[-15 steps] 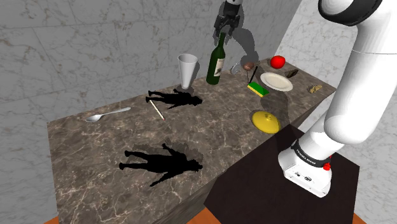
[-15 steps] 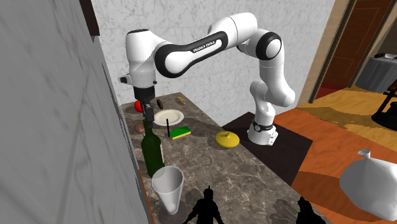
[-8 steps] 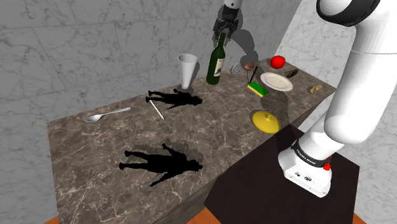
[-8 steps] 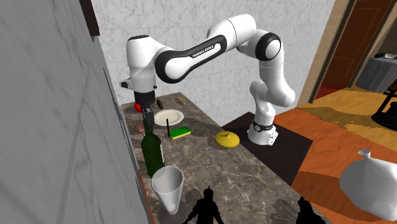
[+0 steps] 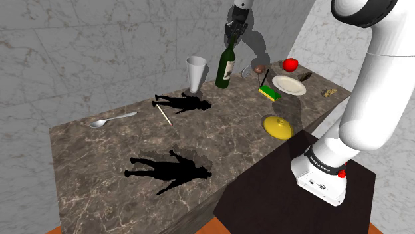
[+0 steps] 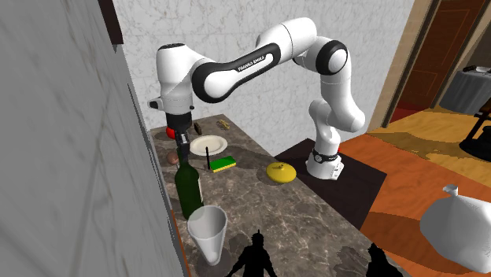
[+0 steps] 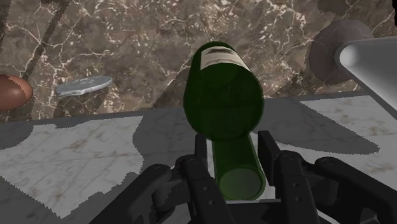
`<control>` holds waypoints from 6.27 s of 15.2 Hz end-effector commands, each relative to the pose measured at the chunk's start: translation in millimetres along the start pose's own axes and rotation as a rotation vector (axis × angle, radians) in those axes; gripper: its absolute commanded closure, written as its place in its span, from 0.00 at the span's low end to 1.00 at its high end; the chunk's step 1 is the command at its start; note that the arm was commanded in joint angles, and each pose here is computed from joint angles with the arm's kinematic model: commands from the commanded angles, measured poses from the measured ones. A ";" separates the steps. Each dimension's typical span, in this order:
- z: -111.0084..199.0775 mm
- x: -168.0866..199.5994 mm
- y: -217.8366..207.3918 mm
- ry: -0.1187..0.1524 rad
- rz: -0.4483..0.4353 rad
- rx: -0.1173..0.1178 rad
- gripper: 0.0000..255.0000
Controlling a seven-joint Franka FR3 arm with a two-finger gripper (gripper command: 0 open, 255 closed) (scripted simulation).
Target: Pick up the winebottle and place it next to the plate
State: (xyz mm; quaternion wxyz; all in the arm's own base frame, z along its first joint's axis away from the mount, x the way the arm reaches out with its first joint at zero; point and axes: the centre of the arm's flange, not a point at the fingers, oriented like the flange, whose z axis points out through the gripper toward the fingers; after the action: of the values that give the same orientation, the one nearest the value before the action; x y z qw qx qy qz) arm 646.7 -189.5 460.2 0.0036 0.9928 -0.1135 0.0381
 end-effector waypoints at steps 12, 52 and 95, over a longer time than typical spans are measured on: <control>-36.4 2.8 0.1 -0.001 0.000 0.000 1.00; -108.8 -294.2 256.3 -0.001 0.000 0.000 1.00; -89.5 -358.8 306.7 -0.001 0.000 0.000 0.00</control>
State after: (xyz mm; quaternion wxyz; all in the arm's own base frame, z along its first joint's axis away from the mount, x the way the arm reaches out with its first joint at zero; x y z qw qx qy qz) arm 222.3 -406.1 521.5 0.0037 0.9928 -0.1136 0.0378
